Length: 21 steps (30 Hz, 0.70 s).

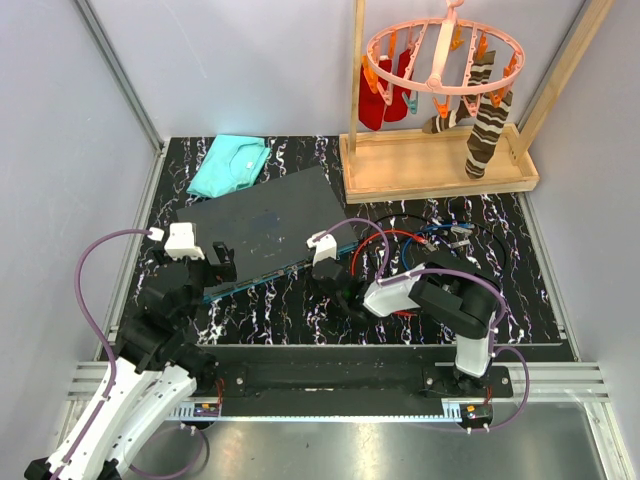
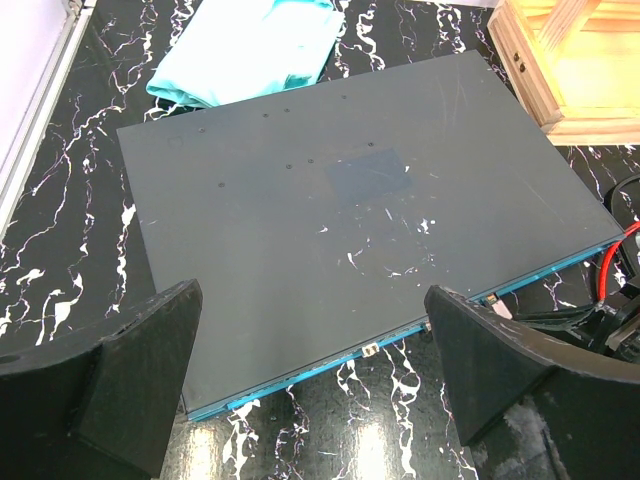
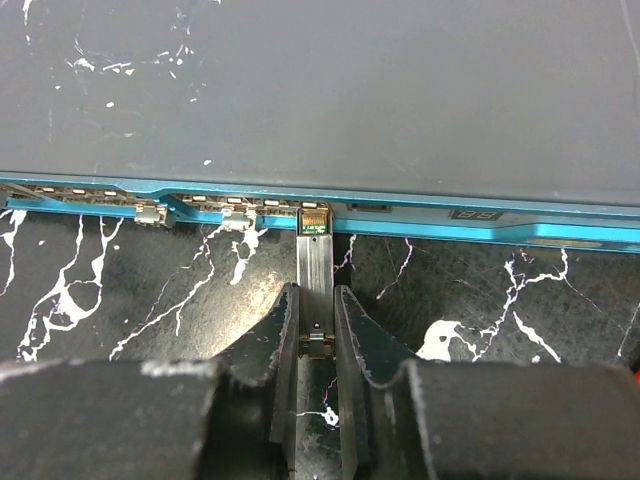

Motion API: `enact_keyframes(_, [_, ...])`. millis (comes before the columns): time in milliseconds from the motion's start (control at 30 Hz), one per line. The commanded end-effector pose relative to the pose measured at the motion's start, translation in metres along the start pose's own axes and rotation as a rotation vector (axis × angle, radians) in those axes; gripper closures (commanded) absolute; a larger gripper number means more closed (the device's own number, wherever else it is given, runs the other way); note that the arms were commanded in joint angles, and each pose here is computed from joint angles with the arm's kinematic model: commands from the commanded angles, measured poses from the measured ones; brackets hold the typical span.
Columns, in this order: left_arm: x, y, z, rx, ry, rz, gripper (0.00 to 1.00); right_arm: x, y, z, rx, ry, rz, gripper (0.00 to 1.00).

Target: Insert the plug into the switch port

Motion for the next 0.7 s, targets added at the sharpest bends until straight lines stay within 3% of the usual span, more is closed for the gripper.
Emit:
enact_keyframes(0, [-0.002, 0.001, -0.009, -0.041, -0.005, 0.005, 0.01, 0.006, 0.016, -0.055, -0.206, 0.094, 0.001, 1.0])
enact_keyframes(600, [-0.003, 0.001, -0.009, -0.038, -0.004, 0.012, 0.01, 0.009, 0.037, -0.065, -0.218, 0.055, 0.0, 0.99])
enact_keyframes(667, [-0.003, 0.002, -0.009, -0.036, -0.003, 0.013, 0.01, 0.008, 0.038, -0.066, -0.219, 0.058, 0.006, 0.92])
Point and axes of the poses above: each gripper's point midway between its finger pads, its own y axis out along the fingers, its own x axis along the line the jaws close on, z = x × y, the point moved 7 cm from there along -y, back along the fingers, and after that the axes turned 2 degrees about -y, right-handed, at the moved point
